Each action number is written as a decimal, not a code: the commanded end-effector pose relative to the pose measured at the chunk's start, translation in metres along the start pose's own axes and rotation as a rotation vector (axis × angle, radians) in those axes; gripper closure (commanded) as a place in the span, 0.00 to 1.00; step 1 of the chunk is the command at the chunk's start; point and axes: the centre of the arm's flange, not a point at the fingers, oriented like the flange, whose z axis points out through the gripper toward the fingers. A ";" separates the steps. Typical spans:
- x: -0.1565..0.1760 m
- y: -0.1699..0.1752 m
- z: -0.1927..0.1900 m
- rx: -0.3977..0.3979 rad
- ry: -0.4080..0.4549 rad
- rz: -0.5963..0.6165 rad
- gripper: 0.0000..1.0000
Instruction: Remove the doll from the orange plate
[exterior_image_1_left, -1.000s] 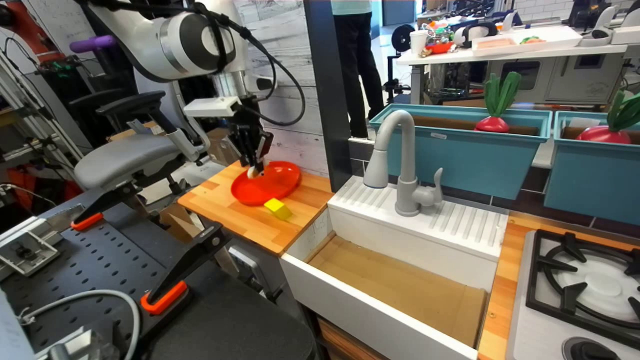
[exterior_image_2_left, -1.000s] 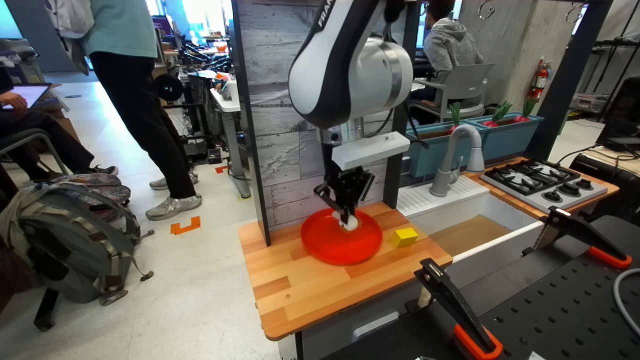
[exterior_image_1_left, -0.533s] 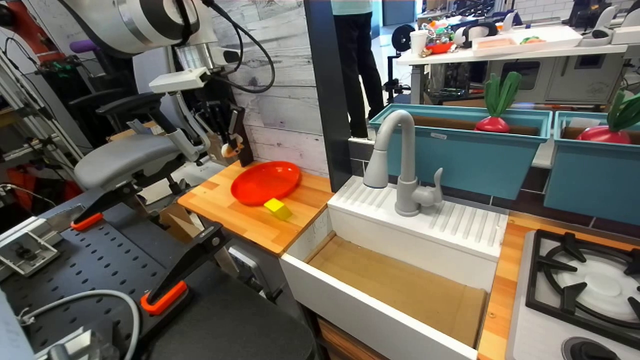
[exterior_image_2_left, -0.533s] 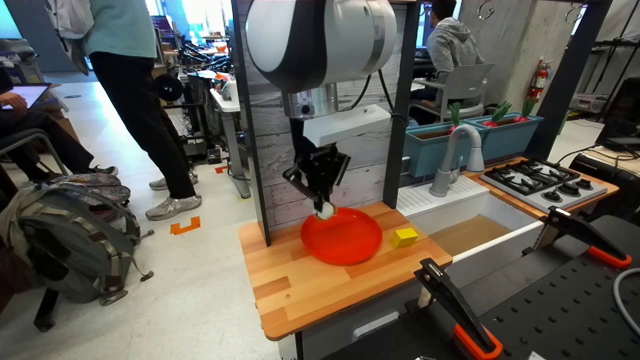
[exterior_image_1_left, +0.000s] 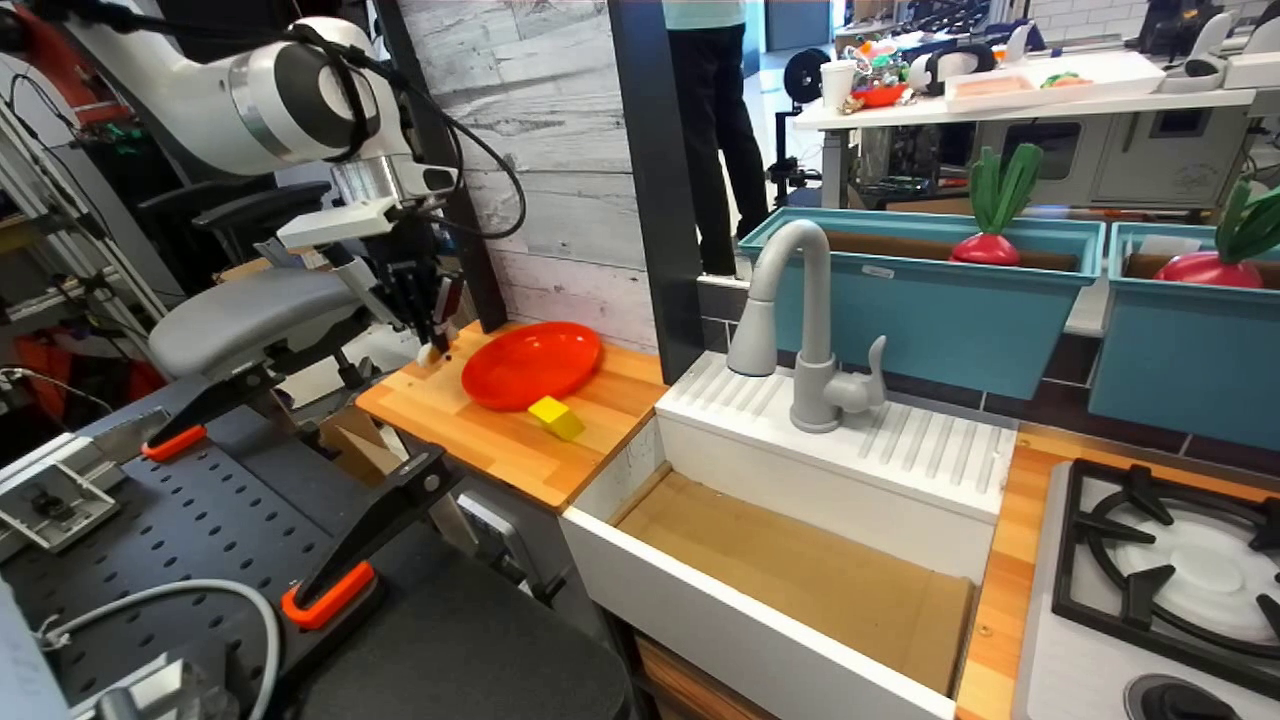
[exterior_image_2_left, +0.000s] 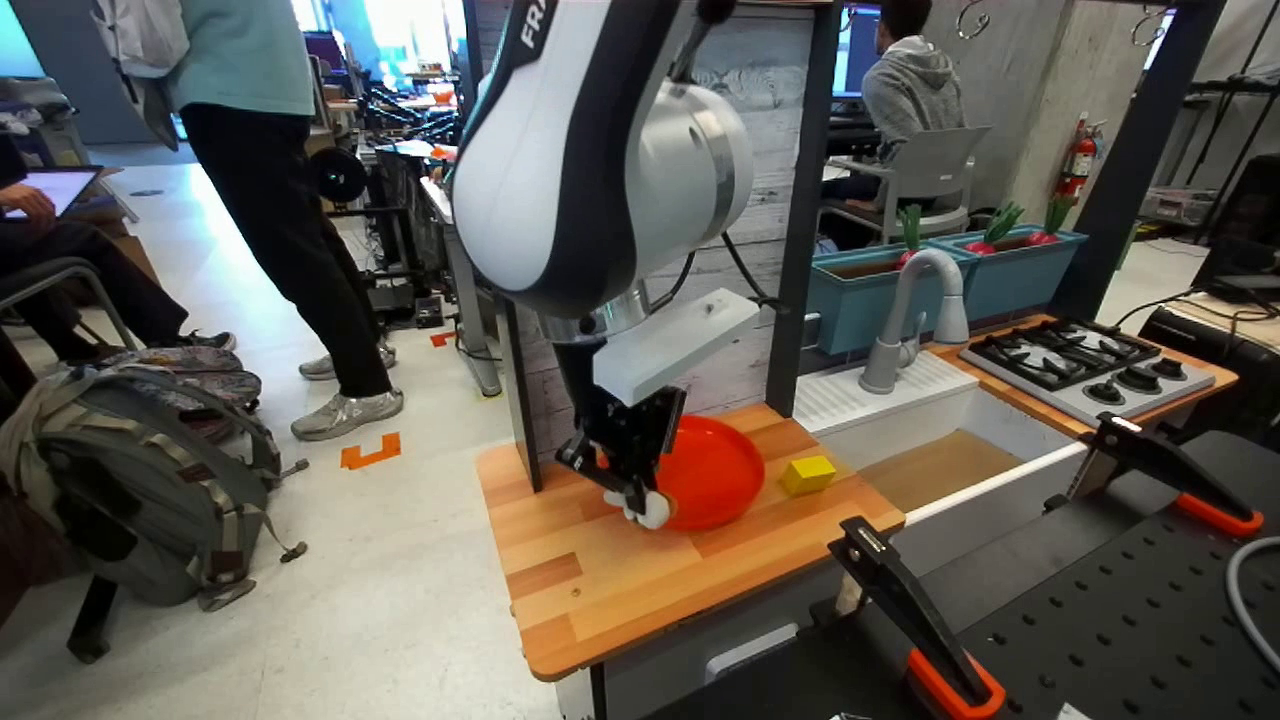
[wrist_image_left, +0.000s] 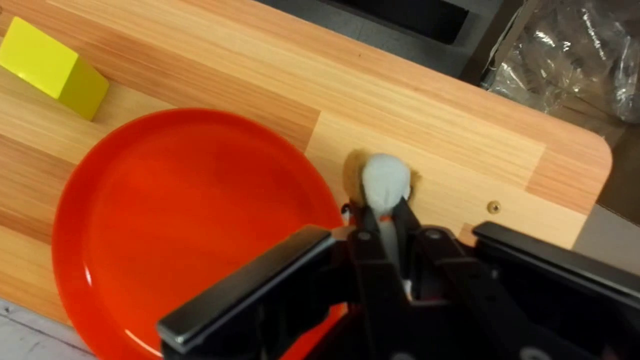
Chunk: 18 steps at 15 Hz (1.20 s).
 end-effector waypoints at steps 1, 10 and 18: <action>0.016 -0.003 0.025 -0.033 -0.038 -0.041 0.97; 0.016 -0.011 0.013 -0.042 -0.067 -0.070 0.12; 0.011 -0.017 -0.038 -0.017 0.001 -0.083 0.00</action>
